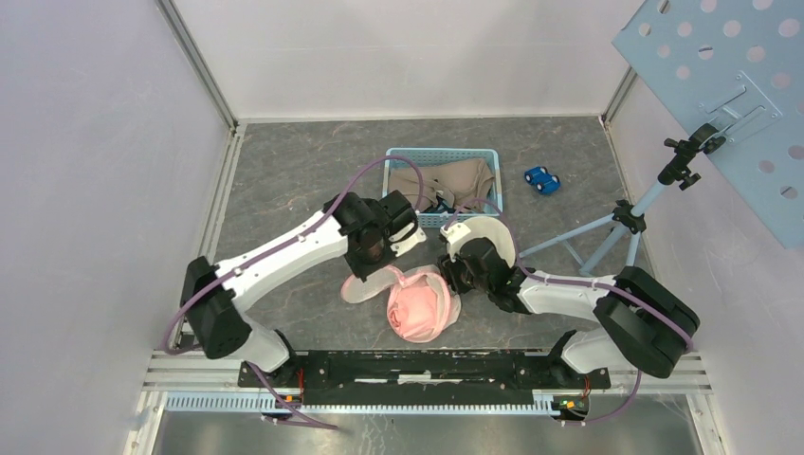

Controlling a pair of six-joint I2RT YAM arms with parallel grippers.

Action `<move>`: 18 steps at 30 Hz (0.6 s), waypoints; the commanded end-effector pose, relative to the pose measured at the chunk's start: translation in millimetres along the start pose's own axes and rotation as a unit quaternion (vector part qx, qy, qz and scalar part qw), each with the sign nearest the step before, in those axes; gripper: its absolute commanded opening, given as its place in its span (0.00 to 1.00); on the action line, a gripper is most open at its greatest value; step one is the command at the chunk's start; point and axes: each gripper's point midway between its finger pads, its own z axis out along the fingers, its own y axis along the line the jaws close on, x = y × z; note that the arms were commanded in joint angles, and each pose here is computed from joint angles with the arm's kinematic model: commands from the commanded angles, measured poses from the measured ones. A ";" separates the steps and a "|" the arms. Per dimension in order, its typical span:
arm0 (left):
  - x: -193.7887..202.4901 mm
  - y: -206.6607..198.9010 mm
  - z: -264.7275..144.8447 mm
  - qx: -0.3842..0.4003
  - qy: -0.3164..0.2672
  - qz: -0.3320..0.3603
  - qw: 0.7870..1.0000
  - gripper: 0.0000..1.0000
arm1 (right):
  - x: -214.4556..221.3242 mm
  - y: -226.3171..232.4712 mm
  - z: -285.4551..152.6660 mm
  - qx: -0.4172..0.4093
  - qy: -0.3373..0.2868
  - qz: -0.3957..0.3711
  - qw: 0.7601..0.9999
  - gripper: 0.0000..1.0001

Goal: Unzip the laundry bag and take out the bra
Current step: Open the laundry bag at the center of the board.

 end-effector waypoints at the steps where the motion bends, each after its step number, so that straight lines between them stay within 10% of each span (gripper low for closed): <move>1: -0.1 -5.7 19.9 0.051 0.041 -0.053 0.996 0.02 | -32.5 -9.5 -4.1 0.024 -0.038 -0.010 0.999 0.52; 7: -0.2 29.5 47.5 0.025 0.064 -0.098 0.993 0.04 | -45.8 -9.8 -8.7 0.027 -0.047 -0.020 0.998 0.54; 18: -7.2 102.9 49.6 -0.097 0.057 -0.143 0.983 0.48 | -86.7 -0.6 -26.5 0.010 -0.090 -0.017 0.996 0.63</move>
